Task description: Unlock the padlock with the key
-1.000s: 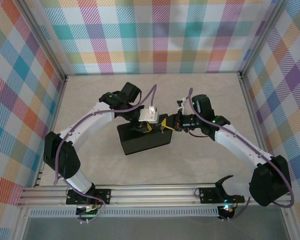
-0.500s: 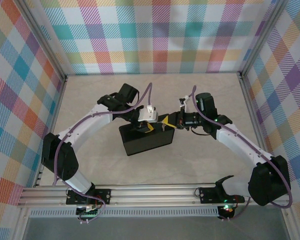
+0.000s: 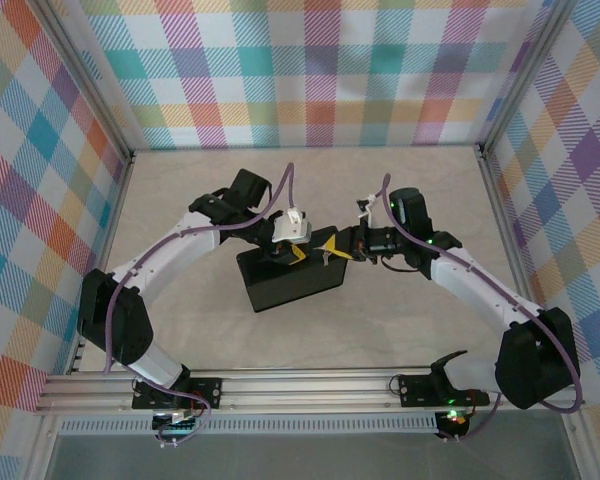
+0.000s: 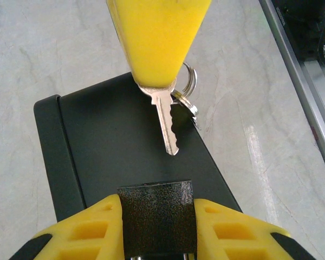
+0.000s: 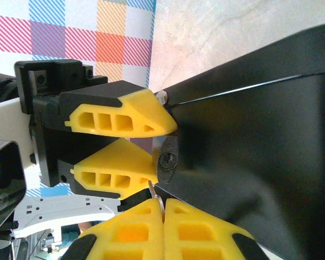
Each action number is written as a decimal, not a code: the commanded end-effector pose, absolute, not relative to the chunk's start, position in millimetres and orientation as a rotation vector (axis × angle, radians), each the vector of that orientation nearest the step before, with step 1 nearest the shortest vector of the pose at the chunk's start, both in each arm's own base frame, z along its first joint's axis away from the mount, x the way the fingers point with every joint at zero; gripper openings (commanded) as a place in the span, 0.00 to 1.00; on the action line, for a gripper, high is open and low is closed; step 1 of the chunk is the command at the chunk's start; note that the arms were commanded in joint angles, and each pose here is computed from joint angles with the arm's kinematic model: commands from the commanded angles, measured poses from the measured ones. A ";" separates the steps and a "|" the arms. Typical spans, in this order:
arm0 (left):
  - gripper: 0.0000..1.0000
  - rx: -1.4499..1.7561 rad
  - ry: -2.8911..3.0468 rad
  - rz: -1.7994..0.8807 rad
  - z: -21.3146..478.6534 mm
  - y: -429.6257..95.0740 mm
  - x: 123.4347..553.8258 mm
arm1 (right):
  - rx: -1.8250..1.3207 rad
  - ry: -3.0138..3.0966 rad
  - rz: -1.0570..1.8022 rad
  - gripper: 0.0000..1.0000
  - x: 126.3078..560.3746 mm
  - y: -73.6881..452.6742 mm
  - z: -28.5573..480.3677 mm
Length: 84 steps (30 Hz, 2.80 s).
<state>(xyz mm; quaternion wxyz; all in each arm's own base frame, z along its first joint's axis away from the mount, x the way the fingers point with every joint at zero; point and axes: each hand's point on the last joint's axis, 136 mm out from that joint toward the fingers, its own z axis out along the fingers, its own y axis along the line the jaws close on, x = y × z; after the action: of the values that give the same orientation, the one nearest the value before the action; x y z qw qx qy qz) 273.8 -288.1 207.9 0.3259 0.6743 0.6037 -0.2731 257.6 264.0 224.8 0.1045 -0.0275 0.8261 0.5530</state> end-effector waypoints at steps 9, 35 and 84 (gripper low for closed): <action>0.16 1.710 1.491 -0.766 229.0 -292.5 271.6 | -0.093 2.440 1.665 0.06 256.3 269.8 221.2; 0.16 1.694 1.481 -0.794 228.5 -293.1 267.3 | -0.030 2.449 1.629 0.05 267.3 274.5 215.2; 0.17 1.679 1.494 -0.784 229.1 -291.4 268.0 | -0.069 2.422 1.678 0.04 264.7 283.7 229.1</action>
<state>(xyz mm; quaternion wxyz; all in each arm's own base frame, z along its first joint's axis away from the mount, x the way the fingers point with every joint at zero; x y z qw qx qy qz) 274.2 -288.5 209.4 0.3463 0.6555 0.6053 -0.2897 270.5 275.3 218.0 0.1007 0.0019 0.8263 0.5541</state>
